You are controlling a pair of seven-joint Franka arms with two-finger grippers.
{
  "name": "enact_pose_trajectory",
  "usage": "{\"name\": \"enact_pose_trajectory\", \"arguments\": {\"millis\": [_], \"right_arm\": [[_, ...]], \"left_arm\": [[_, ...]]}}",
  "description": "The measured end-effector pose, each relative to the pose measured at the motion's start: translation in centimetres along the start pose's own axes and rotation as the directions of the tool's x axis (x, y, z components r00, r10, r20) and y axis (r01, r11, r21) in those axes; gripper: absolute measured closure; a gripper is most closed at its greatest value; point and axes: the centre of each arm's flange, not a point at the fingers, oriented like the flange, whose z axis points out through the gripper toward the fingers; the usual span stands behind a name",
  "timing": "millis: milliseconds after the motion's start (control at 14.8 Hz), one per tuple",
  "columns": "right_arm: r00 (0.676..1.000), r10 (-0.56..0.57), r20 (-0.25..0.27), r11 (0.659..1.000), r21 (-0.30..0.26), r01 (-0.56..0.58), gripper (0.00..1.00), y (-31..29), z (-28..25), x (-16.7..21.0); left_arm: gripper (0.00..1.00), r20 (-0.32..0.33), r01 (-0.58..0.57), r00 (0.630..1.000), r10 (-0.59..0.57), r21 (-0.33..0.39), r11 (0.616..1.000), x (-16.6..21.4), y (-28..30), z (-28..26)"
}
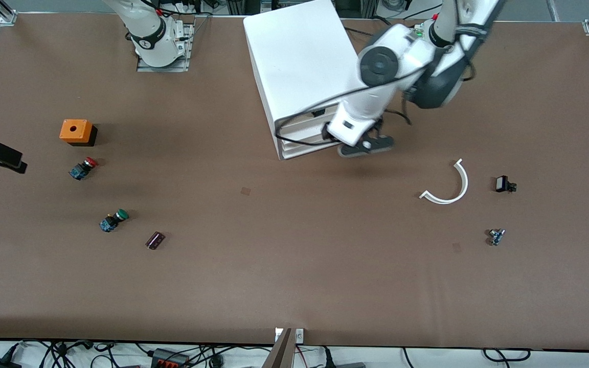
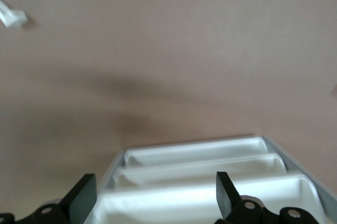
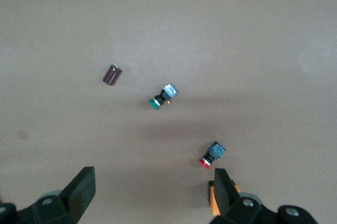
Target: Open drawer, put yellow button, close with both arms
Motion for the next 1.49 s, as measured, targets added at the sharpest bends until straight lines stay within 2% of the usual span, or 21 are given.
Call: {"name": "enact_pose_trajectory", "arguments": {"millis": [135,339,609,812,1083,1219,1490], "right_arm": [[1.000,-0.003,0.016,1.000,0.007,0.002,0.00,1.0,0.1,-0.4],[0.999,-0.008,0.049,1.000,0.011,0.008,0.00,0.8,0.9,-1.1],[0.998,-0.016,0.066,1.000,0.014,0.015,0.00,0.6,1.1,-2.4],[0.997,-0.021,0.068,1.000,0.015,0.020,0.00,0.5,1.3,-3.0],[0.997,-0.023,0.077,1.000,0.016,0.022,0.00,0.3,2.5,-5.0],[0.996,-0.024,0.084,1.000,0.017,0.023,0.00,0.2,2.7,-5.8],[0.997,-0.028,0.072,0.999,0.016,0.027,0.00,0.0,2.5,-6.0]], "left_arm": [[0.00,-0.017,-0.016,1.000,0.016,-0.018,1.000,3.6,-3.4,-2.1],[0.00,-0.002,-0.026,1.000,0.026,-0.009,1.000,6.9,-7.8,-4.5],[0.00,0.040,-0.141,0.989,0.140,0.006,0.990,9.6,-13.1,-8.9],[0.00,0.012,-0.228,0.974,0.228,0.011,0.974,11.5,-18.6,-12.0],[0.00,-0.050,-0.320,0.945,0.323,0.056,0.946,10.8,-26.3,-17.1],[0.00,-0.080,-0.343,0.935,0.345,0.035,0.939,9.4,-28.5,-19.1],[0.00,-0.102,-0.315,0.944,0.315,0.008,0.949,7.7,-32.5,-20.5]]}}
